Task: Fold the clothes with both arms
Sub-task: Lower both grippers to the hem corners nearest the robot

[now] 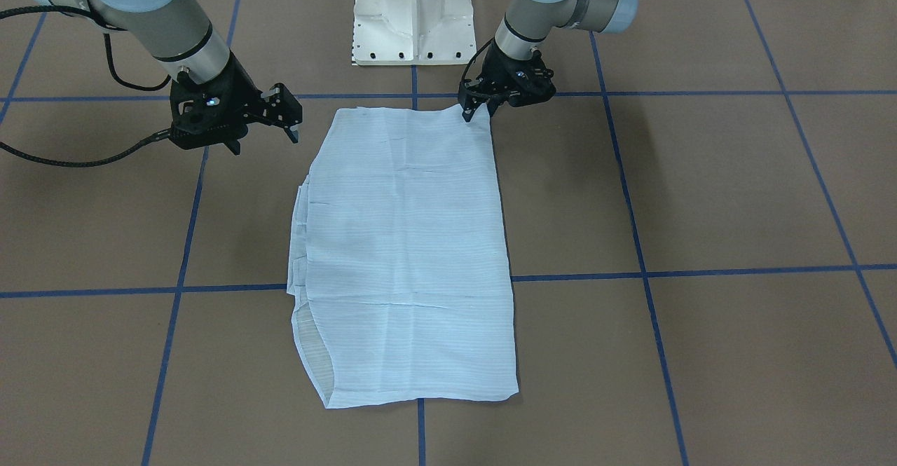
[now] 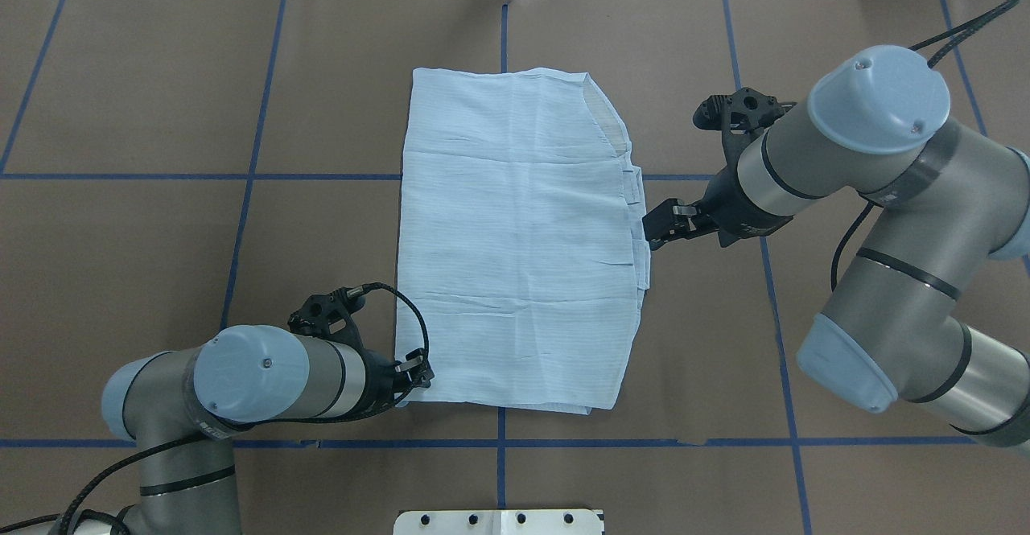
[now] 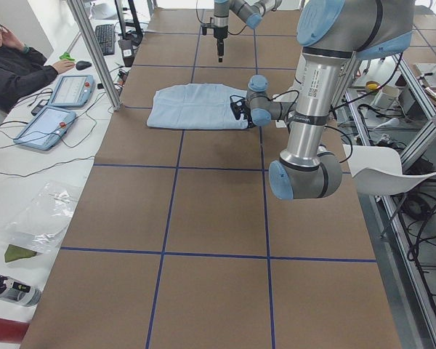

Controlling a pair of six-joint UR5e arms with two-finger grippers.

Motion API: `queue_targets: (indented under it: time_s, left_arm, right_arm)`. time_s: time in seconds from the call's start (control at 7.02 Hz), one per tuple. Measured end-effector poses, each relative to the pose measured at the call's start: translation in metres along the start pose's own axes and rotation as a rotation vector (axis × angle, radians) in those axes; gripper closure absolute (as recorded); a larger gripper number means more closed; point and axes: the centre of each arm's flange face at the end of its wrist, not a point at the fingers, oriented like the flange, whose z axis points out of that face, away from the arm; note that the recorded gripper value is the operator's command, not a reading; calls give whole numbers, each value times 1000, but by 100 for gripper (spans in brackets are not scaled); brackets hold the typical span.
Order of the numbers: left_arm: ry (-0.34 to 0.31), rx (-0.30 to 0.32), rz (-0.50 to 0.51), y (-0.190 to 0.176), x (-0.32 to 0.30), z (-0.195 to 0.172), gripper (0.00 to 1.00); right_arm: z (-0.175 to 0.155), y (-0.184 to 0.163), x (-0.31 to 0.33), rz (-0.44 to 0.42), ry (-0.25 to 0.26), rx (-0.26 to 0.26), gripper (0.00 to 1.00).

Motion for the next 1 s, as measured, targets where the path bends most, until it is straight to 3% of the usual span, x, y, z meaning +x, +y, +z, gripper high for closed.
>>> queue_targets:
  time_s: [0.43, 0.71, 1.0]
  left_arm:
    - [0, -1, -6, 0, 0, 0, 100]
    - [6, -3, -5, 1, 1, -4, 100]
    - [6, -5, -4, 1, 2, -6, 100]
  right_arm:
    - [1, 1, -1, -2, 1, -2, 0]
    - [9, 11, -10, 36, -2, -16, 0]
    - [31, 43, -42, 152, 12, -8, 0]
